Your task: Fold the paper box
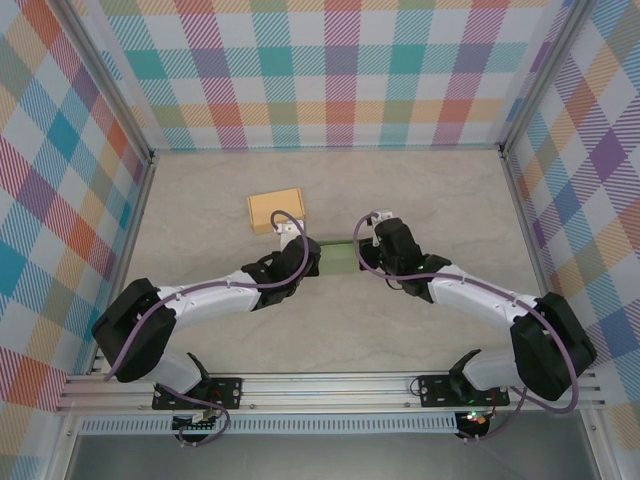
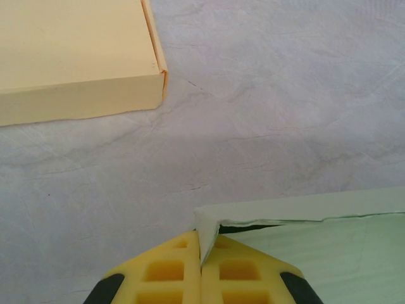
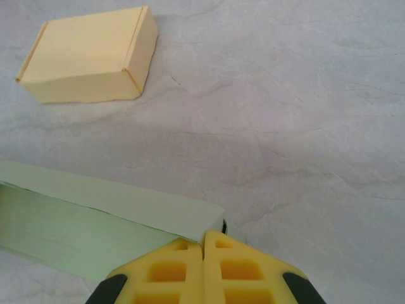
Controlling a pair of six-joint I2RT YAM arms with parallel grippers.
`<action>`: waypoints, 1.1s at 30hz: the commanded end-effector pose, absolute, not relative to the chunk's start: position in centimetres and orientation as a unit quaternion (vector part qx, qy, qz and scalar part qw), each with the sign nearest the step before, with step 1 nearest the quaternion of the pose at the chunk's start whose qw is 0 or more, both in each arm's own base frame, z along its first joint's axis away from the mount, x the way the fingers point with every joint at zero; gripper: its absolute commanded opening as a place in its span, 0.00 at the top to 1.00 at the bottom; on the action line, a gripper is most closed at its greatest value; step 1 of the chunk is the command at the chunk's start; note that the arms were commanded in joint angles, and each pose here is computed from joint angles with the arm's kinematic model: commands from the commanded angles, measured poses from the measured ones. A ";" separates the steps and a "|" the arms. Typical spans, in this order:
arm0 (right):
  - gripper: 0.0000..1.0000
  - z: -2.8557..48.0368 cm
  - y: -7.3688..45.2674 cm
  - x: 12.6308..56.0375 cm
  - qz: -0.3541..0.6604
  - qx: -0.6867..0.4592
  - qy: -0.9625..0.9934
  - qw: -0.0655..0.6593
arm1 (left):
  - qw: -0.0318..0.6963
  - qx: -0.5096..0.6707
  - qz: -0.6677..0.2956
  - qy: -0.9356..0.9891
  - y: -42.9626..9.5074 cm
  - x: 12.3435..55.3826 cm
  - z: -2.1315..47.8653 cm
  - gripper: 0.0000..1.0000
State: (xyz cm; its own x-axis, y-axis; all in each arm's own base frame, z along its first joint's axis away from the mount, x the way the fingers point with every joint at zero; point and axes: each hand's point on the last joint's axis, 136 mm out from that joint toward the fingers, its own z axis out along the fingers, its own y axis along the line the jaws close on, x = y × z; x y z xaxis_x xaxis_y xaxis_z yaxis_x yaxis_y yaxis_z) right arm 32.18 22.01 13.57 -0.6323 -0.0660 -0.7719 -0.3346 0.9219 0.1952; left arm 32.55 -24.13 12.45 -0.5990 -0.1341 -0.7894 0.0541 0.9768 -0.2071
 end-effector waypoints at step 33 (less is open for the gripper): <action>1.00 9.8 20.4 31.0 0.129 -0.132 0.926 0.330 | 0.436 -0.023 -0.116 0.892 -23.2 31.8 16.8 0.31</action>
